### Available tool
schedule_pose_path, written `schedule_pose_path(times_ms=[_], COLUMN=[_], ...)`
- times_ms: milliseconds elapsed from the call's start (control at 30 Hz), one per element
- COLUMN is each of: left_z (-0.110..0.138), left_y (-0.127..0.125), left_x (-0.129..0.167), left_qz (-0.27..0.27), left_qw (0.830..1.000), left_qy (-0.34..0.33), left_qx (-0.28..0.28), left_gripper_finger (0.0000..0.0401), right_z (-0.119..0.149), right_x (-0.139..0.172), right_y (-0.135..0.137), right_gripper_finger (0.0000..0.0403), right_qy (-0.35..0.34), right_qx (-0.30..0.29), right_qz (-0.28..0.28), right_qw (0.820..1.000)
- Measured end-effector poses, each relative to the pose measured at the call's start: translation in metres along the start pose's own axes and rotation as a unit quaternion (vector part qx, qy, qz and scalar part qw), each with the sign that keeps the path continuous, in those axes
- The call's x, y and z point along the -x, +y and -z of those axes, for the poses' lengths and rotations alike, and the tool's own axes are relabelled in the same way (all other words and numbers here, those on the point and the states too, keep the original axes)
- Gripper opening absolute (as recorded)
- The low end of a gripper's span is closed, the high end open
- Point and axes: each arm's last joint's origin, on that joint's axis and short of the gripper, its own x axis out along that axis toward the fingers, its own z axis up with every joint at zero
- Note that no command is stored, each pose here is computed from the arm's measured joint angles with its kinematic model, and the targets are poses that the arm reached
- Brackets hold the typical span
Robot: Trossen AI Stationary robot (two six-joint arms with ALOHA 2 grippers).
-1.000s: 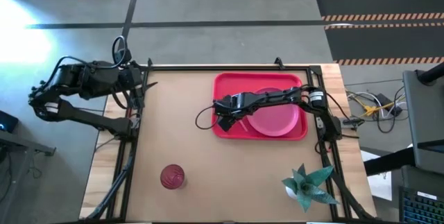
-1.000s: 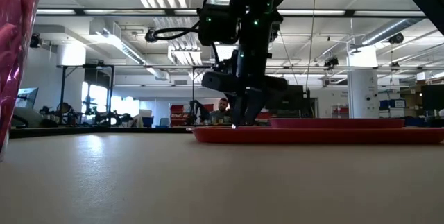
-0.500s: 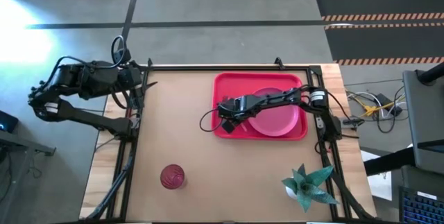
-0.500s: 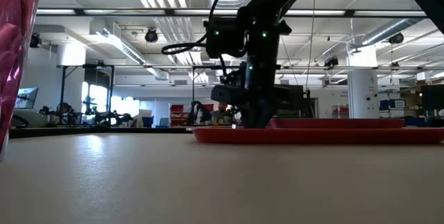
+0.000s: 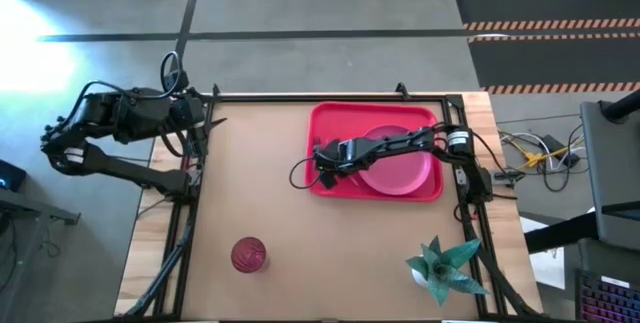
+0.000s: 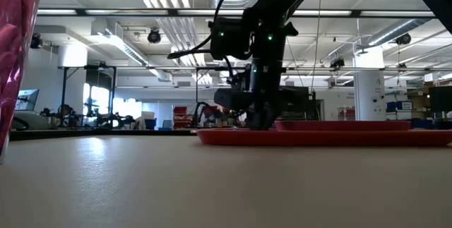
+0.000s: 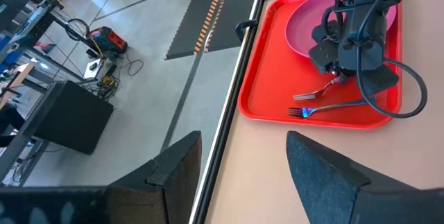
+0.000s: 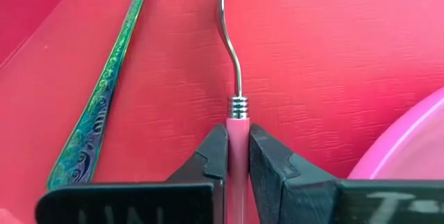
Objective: Pick and place plate/cup/fork/spoon on tray
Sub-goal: Put the pink fork on the red tray to the right of the pink plate
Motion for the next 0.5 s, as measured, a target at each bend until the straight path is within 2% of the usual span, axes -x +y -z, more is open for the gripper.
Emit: schedule_pose_path(times_ms=[267, 500], left_z=[0.0, 0.0], left_y=[0.0, 0.0], left_x=[0.0, 0.001], left_qz=[0.0, 0.0], left_qw=[1.0, 1.0], left_qy=[0.0, -0.001], left_qx=[0.0, 0.0], left_gripper_finger=[0.0193, 0.0193], right_z=[-0.001, -0.004], right_x=[0.001, 0.016], right_y=[-0.002, -0.006], right_gripper_finger=[0.0023, 0.0022], right_qy=[-0.025, -0.05], right_qx=[-0.033, -0.037], right_qz=[0.025, 0.029], right_qw=[0.999, 0.998])
